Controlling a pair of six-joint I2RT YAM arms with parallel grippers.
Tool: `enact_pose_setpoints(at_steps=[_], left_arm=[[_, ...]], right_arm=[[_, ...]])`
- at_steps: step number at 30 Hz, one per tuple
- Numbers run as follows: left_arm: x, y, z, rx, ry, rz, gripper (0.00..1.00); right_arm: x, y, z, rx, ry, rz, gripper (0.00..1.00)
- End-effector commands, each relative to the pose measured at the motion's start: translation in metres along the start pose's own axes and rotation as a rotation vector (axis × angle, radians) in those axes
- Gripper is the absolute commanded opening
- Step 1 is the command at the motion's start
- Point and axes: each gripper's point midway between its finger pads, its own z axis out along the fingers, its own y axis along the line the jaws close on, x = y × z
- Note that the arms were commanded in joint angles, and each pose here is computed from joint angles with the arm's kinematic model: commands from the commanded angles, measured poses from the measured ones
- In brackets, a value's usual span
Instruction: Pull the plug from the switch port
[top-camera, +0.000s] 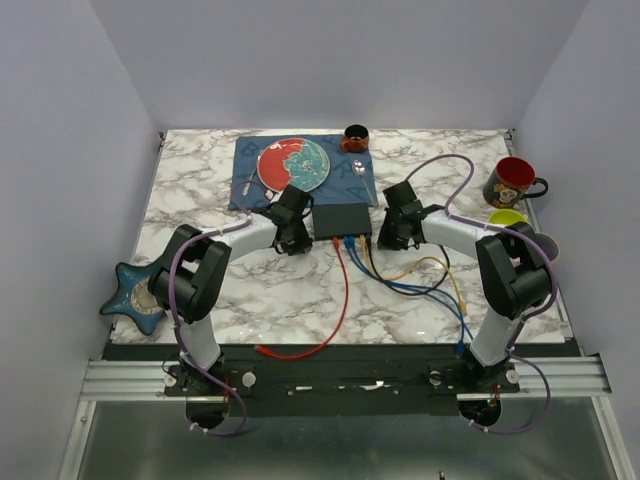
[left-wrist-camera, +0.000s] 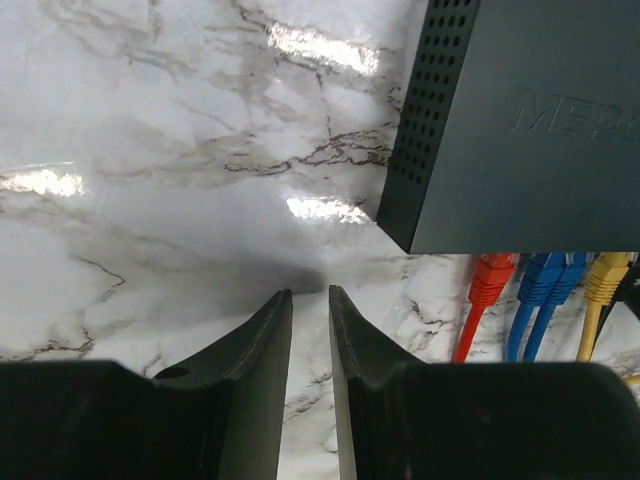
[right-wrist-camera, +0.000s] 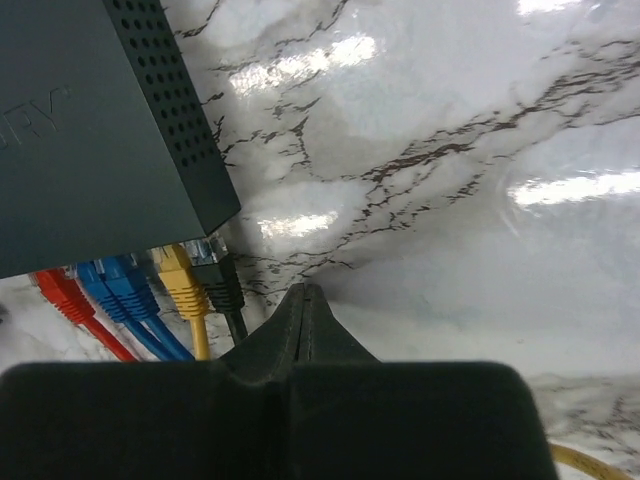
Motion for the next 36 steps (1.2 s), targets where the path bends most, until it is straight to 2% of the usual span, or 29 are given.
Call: enact_pose_setpoints(at_steps=[1, 8, 13, 16, 19, 20, 21, 22, 23, 25, 26, 28, 29, 33, 35, 36], left_arm=[[0.002, 0.007, 0.01, -0.028, 0.025, -0.018, 0.33], [-0.007, 0.023, 0.003, -0.066, -0.009, -0.051, 0.35], [-0.016, 0.027, -0.008, -0.072, -0.045, -0.062, 0.34], [-0.023, 0.029, -0.018, -0.073, -0.065, -0.066, 0.34], [-0.036, 0.031, -0.037, -0.078, -0.121, -0.06, 0.36], [-0.04, 0.032, -0.043, -0.084, -0.137, -0.057, 0.39], [-0.046, 0.032, -0.049, -0.09, -0.165, -0.054, 0.48], [-0.053, 0.029, -0.06, -0.079, -0.198, -0.055, 0.53], [-0.056, 0.029, -0.066, -0.079, -0.213, -0.055, 0.58], [-0.067, 0.025, -0.081, -0.066, -0.261, -0.065, 0.93], [-0.07, 0.022, -0.085, -0.053, -0.274, -0.066, 0.99], [-0.074, 0.013, -0.09, -0.017, -0.279, -0.061, 0.99], [-0.078, 0.007, -0.093, 0.014, -0.296, -0.064, 0.99], [-0.079, -0.009, -0.098, 0.157, -0.348, -0.086, 0.99], [-0.094, -0.028, -0.12, 0.284, -0.46, -0.097, 0.99], [-0.087, -0.022, -0.117, 0.293, -0.477, -0.095, 0.99]], right_arm=[[0.029, 0.008, 0.016, -0.07, 0.09, 0.006, 0.01], [0.061, 0.025, 0.024, -0.129, 0.162, 0.008, 0.01], [0.068, 0.048, 0.02, -0.171, 0.168, -0.007, 0.01], [0.063, 0.049, 0.016, -0.158, 0.14, 0.0, 0.01], [0.045, 0.039, 0.003, -0.113, 0.055, -0.012, 0.01], [0.035, 0.031, -0.001, -0.077, -0.001, -0.015, 0.01], [0.033, 0.023, -0.005, -0.052, -0.021, -0.029, 0.02], [0.023, 0.024, -0.018, -0.057, -0.069, -0.034, 0.06], [0.015, 0.017, -0.022, -0.028, -0.116, -0.04, 0.19], [0.005, 0.009, -0.037, -0.014, -0.181, -0.067, 0.4], [-0.002, 0.003, -0.042, 0.013, -0.218, -0.071, 0.59], [-0.01, 0.001, -0.052, 0.018, -0.261, -0.089, 0.75], [-0.014, 0.001, -0.059, 0.01, -0.287, -0.091, 0.88], [-0.03, 0.011, -0.077, -0.06, -0.377, -0.139, 0.97], [-0.033, 0.014, -0.084, -0.092, -0.414, -0.195, 1.0], [-0.038, 0.015, -0.092, -0.112, -0.458, -0.192, 1.0]])
